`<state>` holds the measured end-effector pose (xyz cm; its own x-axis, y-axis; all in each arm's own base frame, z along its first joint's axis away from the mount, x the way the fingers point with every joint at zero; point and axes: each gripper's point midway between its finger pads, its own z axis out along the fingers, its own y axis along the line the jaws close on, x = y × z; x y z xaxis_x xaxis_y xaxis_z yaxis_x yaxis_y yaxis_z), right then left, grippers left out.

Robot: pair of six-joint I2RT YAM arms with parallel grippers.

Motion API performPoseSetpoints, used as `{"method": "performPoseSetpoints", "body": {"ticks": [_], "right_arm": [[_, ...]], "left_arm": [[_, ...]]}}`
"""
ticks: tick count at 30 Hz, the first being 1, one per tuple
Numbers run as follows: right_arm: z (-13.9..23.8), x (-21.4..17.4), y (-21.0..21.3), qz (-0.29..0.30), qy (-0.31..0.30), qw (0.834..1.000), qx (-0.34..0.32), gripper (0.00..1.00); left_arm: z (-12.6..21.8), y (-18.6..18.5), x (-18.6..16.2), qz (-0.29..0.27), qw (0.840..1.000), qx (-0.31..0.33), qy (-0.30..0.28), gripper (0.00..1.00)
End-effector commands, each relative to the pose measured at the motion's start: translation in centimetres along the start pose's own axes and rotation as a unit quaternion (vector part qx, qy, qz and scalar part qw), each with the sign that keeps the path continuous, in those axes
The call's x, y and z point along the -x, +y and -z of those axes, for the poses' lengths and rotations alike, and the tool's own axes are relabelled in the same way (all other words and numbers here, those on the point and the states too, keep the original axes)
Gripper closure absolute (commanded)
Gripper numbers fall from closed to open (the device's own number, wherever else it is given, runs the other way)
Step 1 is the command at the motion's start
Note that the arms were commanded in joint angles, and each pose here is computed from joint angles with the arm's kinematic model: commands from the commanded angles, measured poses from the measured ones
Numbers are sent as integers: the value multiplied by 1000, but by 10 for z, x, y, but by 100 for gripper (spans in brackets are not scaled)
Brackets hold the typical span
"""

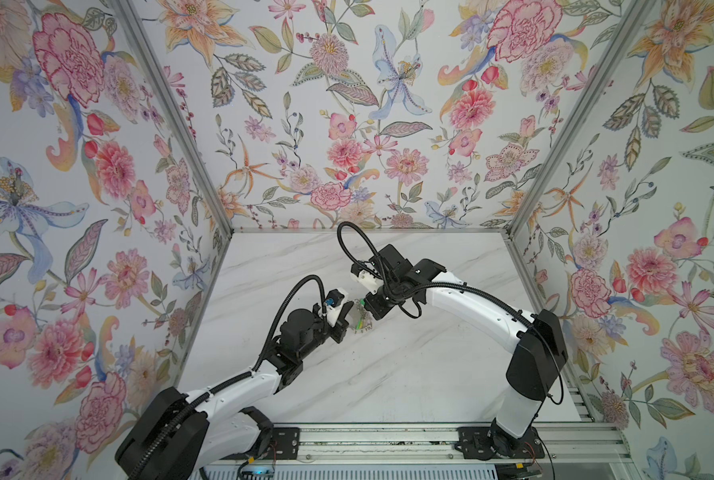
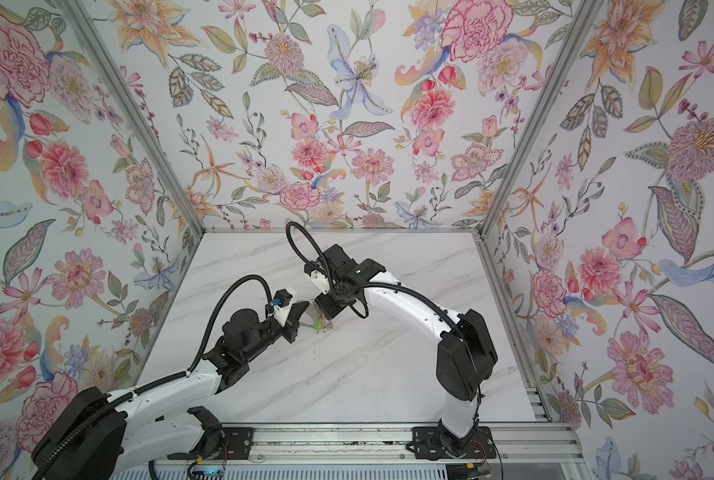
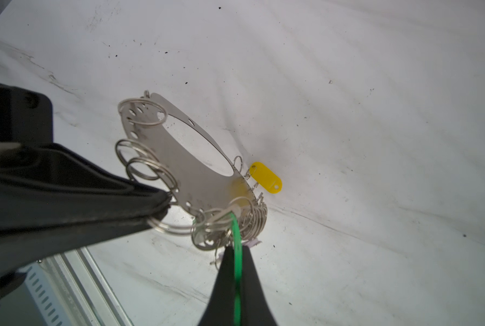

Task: Remove the keys from the keyring

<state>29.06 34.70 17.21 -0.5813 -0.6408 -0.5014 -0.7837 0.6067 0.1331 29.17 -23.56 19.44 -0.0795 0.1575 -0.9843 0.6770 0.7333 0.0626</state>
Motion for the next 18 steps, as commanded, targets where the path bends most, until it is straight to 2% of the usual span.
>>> {"method": "performPoseSetpoints", "body": {"ticks": [1, 18], "right_arm": [[-9, -17, -17, 9, 32, 998, -48, 98], [-18, -27, -31, 50, 55, 990, -119, 99]], "left_arm": [[9, 7, 47, 4, 996, 15, -83, 100], [22, 14, 64, 16, 992, 35, -117, 100]]}}
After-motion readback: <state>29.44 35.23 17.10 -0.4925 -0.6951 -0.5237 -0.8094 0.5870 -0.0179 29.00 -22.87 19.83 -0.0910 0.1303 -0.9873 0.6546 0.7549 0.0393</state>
